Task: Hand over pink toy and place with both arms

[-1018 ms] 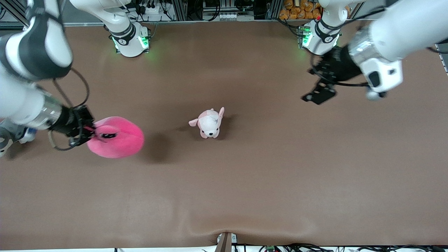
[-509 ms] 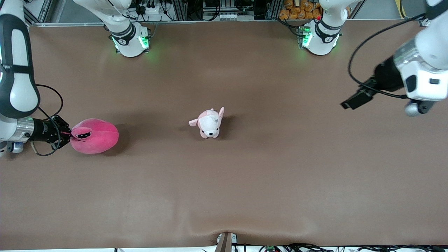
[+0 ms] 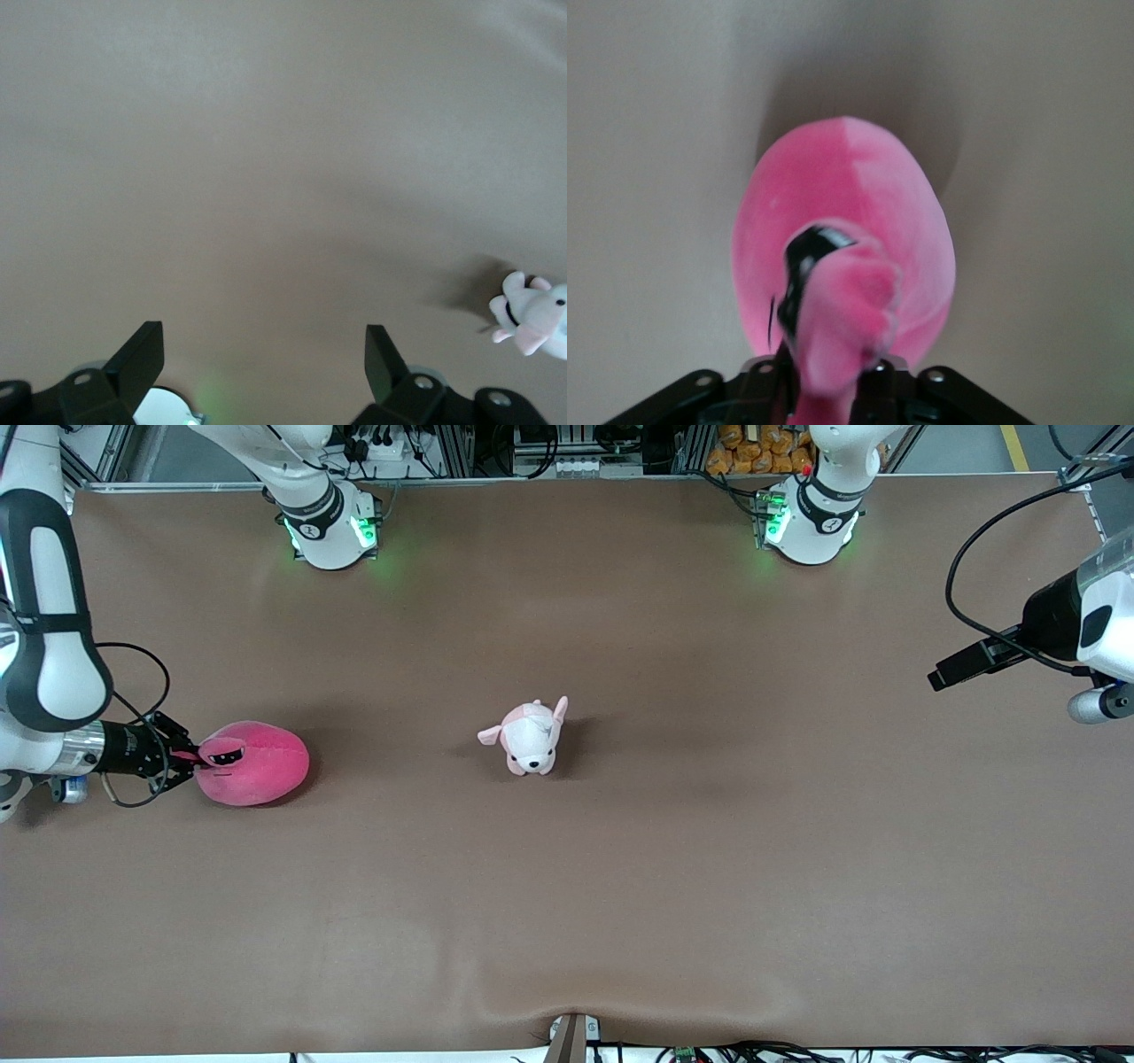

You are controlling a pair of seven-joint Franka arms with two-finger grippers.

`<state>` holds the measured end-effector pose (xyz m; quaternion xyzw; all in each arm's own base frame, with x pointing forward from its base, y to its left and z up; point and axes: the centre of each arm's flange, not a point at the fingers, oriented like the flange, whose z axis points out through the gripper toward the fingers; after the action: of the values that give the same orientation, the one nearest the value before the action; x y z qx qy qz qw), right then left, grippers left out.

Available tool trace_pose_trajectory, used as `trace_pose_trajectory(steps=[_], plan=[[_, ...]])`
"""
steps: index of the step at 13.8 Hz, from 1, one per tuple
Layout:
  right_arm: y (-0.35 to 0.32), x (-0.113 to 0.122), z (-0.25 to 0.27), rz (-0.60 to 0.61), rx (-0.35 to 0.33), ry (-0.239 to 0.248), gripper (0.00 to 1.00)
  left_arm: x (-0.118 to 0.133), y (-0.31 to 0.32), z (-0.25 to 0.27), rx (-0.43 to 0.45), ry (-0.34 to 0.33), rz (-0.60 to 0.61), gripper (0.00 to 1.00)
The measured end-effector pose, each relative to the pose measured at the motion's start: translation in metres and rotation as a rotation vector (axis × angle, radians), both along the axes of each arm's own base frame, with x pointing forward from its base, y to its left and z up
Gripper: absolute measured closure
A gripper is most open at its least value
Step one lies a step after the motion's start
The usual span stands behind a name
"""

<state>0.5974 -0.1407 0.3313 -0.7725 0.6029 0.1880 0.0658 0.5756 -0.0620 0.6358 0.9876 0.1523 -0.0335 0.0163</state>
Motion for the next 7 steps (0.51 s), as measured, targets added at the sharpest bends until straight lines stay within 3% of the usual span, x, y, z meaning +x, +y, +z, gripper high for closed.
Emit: trace_pose_trajectory(steps=[3,6,7], plan=[[0.022,0.028,0.109,0.095,0.037,-0.047,0.31,-0.006,0.007,0.011,0.007,-0.022,-0.094,0.0],[0.065,0.03,0.202,0.209,0.044,-0.092,0.01,-0.01,0.021,0.019,0.026,-0.032,-0.135,0.0],[0.078,0.028,0.225,0.243,0.046,-0.099,0.0,-0.011,0.025,0.02,0.031,-0.033,-0.143,0.0]])
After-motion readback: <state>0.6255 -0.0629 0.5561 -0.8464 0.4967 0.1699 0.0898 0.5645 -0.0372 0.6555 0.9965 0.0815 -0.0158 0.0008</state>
